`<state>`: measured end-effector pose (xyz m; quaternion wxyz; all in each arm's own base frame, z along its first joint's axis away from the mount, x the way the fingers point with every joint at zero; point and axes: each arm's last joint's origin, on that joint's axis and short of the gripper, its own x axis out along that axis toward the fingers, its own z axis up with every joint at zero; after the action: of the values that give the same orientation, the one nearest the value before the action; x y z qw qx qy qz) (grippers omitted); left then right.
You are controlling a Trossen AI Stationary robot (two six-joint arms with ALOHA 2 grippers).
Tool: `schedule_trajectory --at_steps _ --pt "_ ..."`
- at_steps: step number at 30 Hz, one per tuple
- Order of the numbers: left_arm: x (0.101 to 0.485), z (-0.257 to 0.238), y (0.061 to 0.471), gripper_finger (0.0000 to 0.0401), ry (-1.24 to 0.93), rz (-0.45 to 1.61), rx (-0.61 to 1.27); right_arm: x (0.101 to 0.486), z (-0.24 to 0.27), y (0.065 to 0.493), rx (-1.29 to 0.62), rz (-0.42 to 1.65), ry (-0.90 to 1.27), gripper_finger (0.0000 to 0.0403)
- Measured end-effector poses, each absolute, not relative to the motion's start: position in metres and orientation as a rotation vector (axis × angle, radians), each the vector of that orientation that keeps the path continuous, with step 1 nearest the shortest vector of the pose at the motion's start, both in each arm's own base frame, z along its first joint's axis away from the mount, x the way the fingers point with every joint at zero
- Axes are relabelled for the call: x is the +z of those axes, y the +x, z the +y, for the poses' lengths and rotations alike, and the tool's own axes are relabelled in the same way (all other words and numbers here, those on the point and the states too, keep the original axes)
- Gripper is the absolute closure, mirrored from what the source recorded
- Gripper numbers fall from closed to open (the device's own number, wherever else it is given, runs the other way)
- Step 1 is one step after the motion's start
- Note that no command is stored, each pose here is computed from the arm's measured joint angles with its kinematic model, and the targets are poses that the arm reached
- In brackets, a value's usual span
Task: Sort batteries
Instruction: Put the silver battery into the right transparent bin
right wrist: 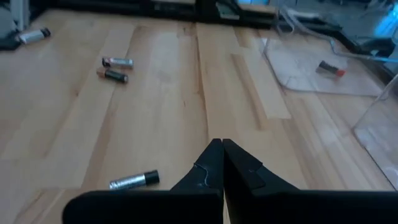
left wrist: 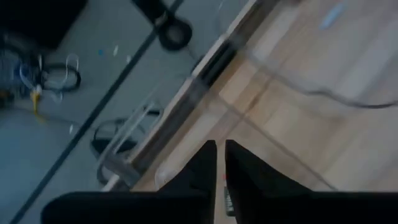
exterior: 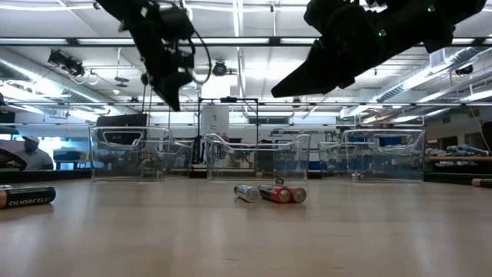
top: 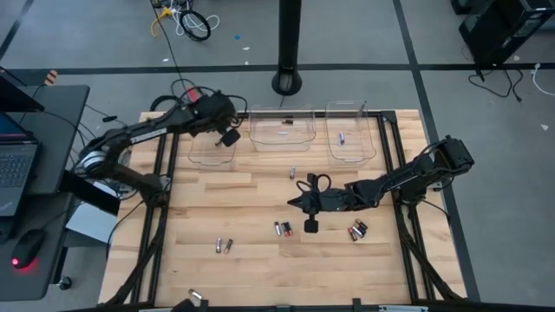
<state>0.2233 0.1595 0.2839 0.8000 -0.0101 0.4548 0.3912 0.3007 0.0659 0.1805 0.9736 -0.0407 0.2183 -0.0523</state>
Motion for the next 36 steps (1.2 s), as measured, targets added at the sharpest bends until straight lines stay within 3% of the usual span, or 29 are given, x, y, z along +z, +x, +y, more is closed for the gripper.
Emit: schedule_trajectory --at_steps 11,18,24,36 --pt "0.336 0.075 0.214 0.039 0.146 0.742 0.589 0.156 0.065 0.274 -0.09 0.303 0.015 0.0397" --pt "0.339 0.012 0.217 0.0391 0.211 0.71 0.33 0.155 0.075 0.27 -0.116 0.306 -0.006 0.0397" --pt "0.306 -0.033 0.221 0.0391 0.272 0.679 0.166 0.15 0.077 0.267 -0.16 0.349 -0.003 0.0392" --pt "0.229 -0.08 0.215 0.0391 0.164 0.346 -0.008 0.145 0.073 0.255 -0.233 0.558 0.066 0.0391"
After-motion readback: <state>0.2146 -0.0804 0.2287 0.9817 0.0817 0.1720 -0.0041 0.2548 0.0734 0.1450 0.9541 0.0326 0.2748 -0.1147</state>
